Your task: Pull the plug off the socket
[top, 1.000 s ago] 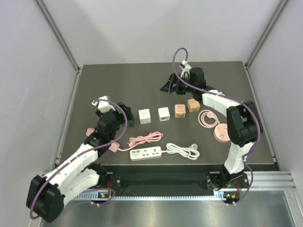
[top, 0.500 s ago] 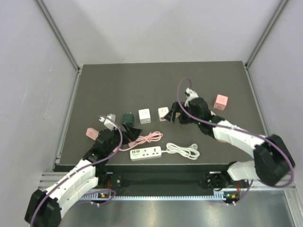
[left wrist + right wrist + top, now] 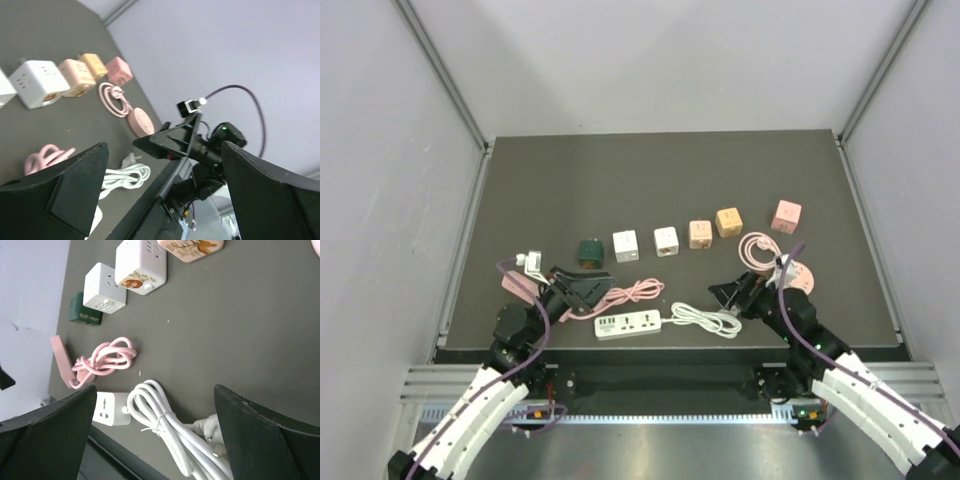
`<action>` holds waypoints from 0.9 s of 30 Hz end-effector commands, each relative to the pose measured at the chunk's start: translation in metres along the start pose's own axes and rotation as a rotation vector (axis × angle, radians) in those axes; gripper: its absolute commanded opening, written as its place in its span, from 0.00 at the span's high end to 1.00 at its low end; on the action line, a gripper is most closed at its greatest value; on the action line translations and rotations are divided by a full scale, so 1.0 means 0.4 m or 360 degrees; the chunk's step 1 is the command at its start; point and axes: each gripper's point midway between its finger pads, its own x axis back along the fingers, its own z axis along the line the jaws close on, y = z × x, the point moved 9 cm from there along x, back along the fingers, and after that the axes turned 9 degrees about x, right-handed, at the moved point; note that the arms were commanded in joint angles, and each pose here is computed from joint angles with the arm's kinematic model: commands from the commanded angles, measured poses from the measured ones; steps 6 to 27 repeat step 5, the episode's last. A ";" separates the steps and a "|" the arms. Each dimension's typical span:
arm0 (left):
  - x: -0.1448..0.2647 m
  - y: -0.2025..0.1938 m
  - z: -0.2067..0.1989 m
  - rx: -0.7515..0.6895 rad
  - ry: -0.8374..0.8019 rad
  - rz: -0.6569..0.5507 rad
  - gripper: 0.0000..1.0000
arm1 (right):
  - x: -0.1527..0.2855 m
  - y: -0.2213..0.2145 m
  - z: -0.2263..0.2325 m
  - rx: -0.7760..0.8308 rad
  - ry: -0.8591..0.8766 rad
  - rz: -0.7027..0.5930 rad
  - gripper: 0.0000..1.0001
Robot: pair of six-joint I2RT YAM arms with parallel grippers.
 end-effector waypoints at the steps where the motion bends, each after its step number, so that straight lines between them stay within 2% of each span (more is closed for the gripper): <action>1: 0.048 -0.081 0.136 0.0086 0.0139 0.0174 0.02 | 0.003 -0.043 -0.028 -0.0200 0.0029 -0.0052 0.00; 5: 0.055 -0.083 0.102 0.0089 -0.0010 0.0219 0.02 | 0.012 -0.069 -0.022 -0.0221 0.0236 -0.0035 0.00; 27: 0.055 -0.083 0.102 0.0089 -0.0010 0.0219 0.02 | 0.012 -0.069 -0.022 -0.0221 0.0236 -0.0035 0.00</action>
